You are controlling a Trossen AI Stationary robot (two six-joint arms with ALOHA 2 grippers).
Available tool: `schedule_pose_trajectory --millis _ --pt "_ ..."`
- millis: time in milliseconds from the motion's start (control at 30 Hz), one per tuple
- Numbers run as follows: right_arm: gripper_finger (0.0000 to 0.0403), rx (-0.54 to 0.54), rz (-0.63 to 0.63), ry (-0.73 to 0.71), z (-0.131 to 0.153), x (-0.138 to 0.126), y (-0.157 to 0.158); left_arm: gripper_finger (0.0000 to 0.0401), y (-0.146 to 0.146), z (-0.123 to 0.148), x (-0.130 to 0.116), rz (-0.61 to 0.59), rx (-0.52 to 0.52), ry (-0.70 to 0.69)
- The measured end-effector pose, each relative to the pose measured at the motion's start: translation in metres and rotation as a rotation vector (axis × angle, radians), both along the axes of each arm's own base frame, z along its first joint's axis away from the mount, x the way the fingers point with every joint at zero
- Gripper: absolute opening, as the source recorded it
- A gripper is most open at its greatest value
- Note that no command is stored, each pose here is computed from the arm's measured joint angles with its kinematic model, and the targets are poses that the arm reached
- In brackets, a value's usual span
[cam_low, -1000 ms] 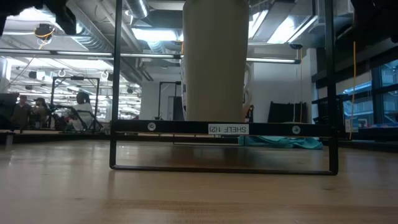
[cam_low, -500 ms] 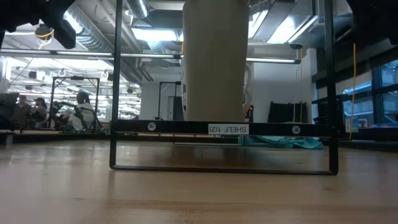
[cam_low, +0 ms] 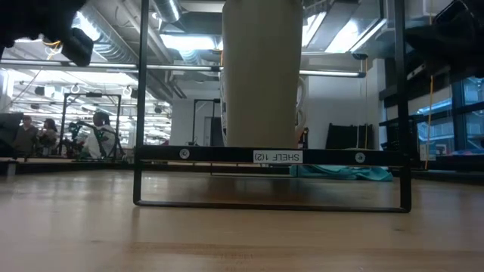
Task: Stack small to large cups/mugs on shelf
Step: Return to Home Position
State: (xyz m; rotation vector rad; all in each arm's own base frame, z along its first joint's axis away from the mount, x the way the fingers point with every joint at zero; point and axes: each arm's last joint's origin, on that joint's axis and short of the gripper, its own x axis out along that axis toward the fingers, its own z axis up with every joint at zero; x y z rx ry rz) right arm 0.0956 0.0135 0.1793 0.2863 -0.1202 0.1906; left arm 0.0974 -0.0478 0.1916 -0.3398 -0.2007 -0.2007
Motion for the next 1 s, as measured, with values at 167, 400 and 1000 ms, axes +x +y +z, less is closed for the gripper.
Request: schedule_pose_trajectory --millis 167,400,1000 --pt "0.0016 0.024 0.004 0.021 -0.0016 0.0002 0.0000 0.0041 -0.0051 -0.0098 0.0006 -0.144 0.078 0.077" --pt "0.0016 0.024 0.004 0.020 -0.0014 0.0002 0.0000 0.0041 -0.0055 -0.0110 0.0007 -0.153 0.085 0.088" --pt "0.0016 0.025 0.004 0.019 -0.0014 0.0002 0.0000 0.0041 -0.0055 -0.0110 0.0007 -0.153 0.085 0.088"
